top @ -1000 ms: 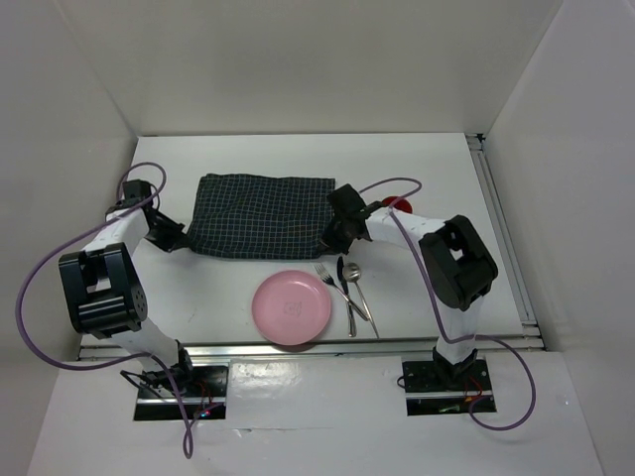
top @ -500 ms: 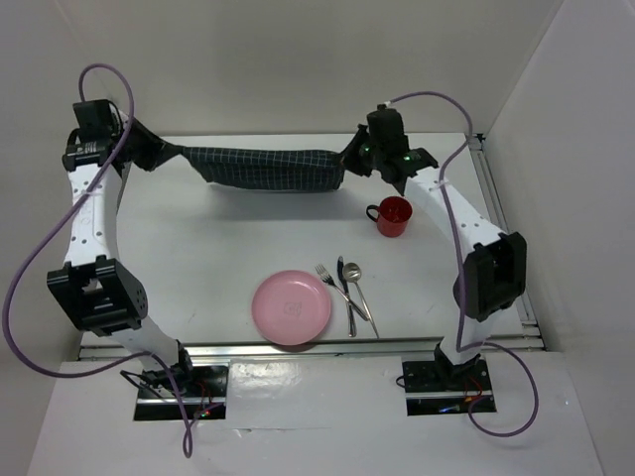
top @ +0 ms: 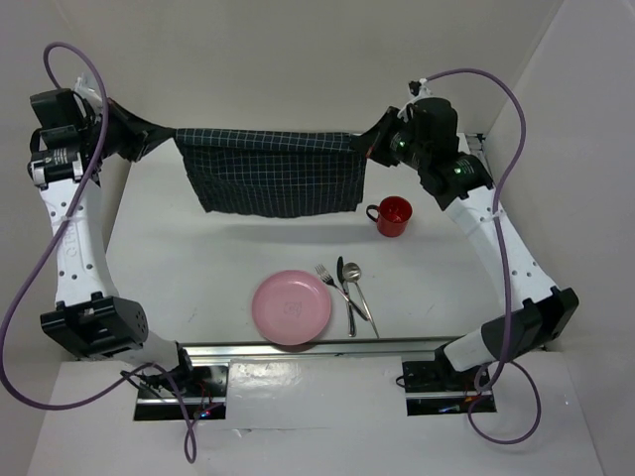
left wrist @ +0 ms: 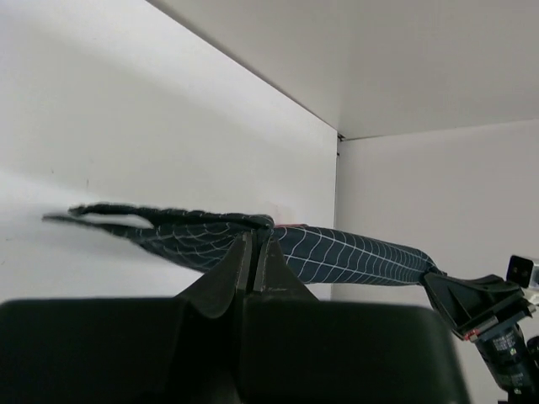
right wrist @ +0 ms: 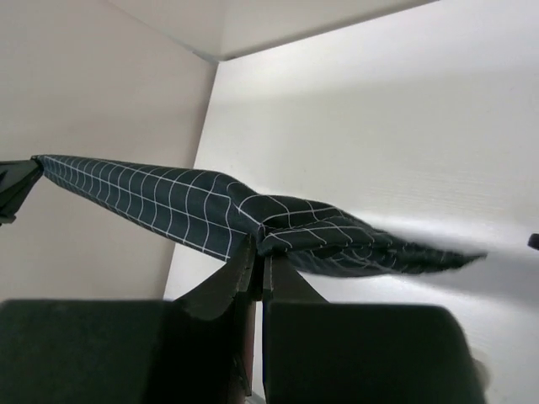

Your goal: Set the dinner table for one person

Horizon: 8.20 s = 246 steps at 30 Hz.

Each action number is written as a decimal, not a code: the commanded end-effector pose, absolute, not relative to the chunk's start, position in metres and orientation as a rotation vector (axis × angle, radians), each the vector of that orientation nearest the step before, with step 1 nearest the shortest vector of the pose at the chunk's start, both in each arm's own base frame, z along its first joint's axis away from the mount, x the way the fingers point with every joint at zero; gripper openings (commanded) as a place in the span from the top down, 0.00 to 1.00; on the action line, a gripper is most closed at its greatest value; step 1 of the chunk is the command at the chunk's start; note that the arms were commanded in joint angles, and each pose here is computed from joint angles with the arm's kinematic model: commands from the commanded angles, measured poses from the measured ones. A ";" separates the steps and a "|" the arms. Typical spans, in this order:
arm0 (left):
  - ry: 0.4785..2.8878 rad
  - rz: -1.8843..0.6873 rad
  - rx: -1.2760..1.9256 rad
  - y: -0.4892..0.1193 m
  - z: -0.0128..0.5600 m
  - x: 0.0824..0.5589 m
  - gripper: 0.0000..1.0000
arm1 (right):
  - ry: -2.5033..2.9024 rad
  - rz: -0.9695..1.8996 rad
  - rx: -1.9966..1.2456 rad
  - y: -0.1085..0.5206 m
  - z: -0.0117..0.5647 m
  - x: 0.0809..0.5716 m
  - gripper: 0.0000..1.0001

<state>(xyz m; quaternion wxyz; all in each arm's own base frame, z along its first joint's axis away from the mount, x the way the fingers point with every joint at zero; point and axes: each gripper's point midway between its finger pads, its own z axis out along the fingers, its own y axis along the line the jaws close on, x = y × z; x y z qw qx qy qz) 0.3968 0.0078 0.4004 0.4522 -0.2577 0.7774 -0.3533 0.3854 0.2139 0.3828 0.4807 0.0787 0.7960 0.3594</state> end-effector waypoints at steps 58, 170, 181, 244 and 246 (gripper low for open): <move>2.557 -0.551 -0.666 -0.033 0.109 0.442 1.00 | 2.567 0.536 0.177 0.232 0.112 0.432 1.00; 2.516 -0.427 -0.421 -0.086 0.179 0.379 0.68 | 2.393 0.120 -0.077 0.154 0.157 0.563 1.00; 2.537 -0.433 -0.423 -0.087 0.175 0.375 0.68 | 2.464 0.043 -0.118 0.145 0.119 0.560 1.00; 2.646 -0.473 -0.371 -0.159 0.156 0.361 1.00 | 2.387 0.247 0.307 0.060 0.207 0.391 0.00; 2.633 -0.524 -0.368 -0.168 0.156 0.383 1.00 | 2.395 0.245 0.309 0.059 0.206 0.386 0.00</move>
